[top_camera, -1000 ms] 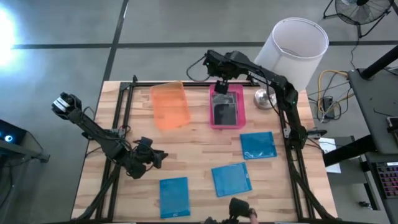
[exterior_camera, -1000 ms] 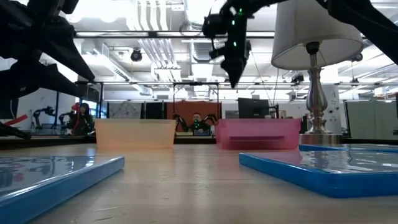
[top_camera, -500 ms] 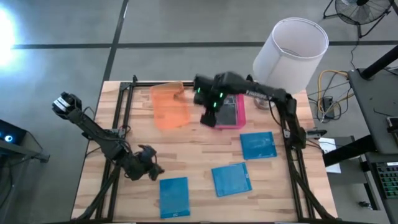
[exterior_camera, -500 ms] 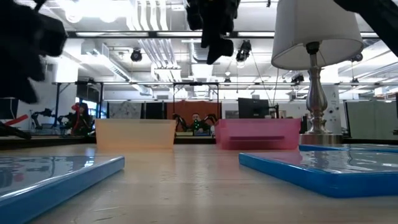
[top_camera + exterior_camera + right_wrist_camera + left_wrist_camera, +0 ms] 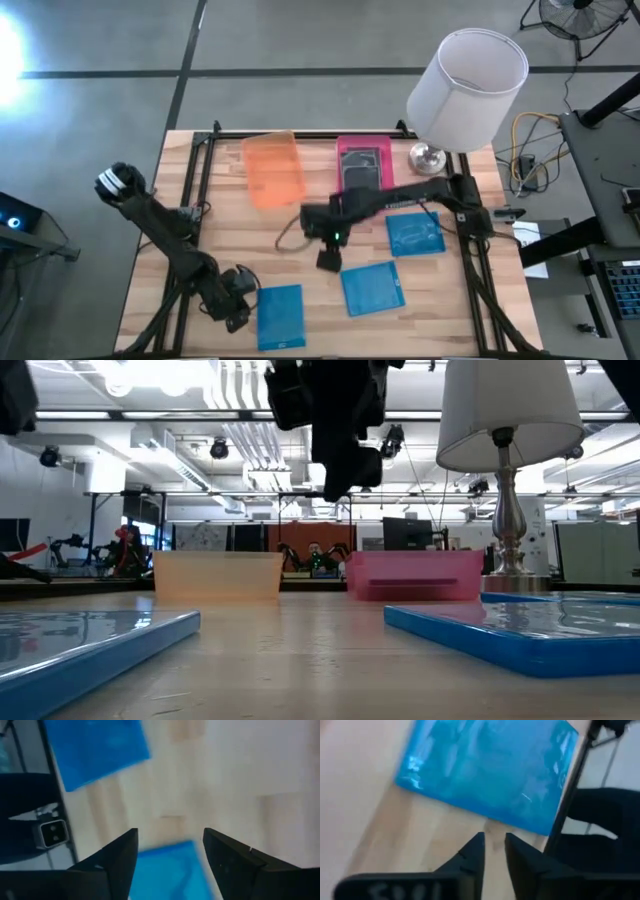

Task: Pick & place jewel cases by type
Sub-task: Put the bottom left blue CD case into the orange bin

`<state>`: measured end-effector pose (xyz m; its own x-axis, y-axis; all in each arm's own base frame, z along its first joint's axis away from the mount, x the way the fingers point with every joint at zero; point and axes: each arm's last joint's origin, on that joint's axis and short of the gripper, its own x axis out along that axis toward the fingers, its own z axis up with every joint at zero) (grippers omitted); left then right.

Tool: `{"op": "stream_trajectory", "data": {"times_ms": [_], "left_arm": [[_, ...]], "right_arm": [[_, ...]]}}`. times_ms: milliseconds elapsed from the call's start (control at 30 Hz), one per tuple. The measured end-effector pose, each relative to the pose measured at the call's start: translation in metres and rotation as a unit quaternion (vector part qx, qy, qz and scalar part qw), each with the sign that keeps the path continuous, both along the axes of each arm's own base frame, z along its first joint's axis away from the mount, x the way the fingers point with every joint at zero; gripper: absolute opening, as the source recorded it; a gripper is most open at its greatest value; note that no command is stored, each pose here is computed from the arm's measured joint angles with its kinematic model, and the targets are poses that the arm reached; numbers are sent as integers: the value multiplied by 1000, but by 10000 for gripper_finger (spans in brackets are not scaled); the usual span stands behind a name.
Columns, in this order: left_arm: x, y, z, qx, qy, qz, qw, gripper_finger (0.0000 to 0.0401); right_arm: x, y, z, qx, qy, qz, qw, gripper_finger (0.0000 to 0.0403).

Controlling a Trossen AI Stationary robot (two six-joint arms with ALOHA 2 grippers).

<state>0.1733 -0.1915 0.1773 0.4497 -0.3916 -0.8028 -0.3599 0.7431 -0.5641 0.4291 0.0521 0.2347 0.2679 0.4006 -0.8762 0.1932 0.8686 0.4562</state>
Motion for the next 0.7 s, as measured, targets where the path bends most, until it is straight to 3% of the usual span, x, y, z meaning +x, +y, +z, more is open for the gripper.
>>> {"op": "stream_trajectory", "data": {"times_ms": [167, 300, 500, 700], "left_arm": [[2, -16, -20, 2, 20, -1, 1000, 5], [9, -33, -27, -11, 28, 9, 1000, 1], [32, -62, -36, -37, 23, 24, 999, 0], [47, -78, -47, -28, 17, 70, 997, 0]], "right_arm": [[-4, 36, -25, 16, 5, -20, 1000, 176], [-8, 57, -41, 39, 4, -39, 998, 133], [-6, 85, -56, 116, -39, -94, 988, 70], [-16, 102, -77, 165, -33, -143, 975, 48]]}}
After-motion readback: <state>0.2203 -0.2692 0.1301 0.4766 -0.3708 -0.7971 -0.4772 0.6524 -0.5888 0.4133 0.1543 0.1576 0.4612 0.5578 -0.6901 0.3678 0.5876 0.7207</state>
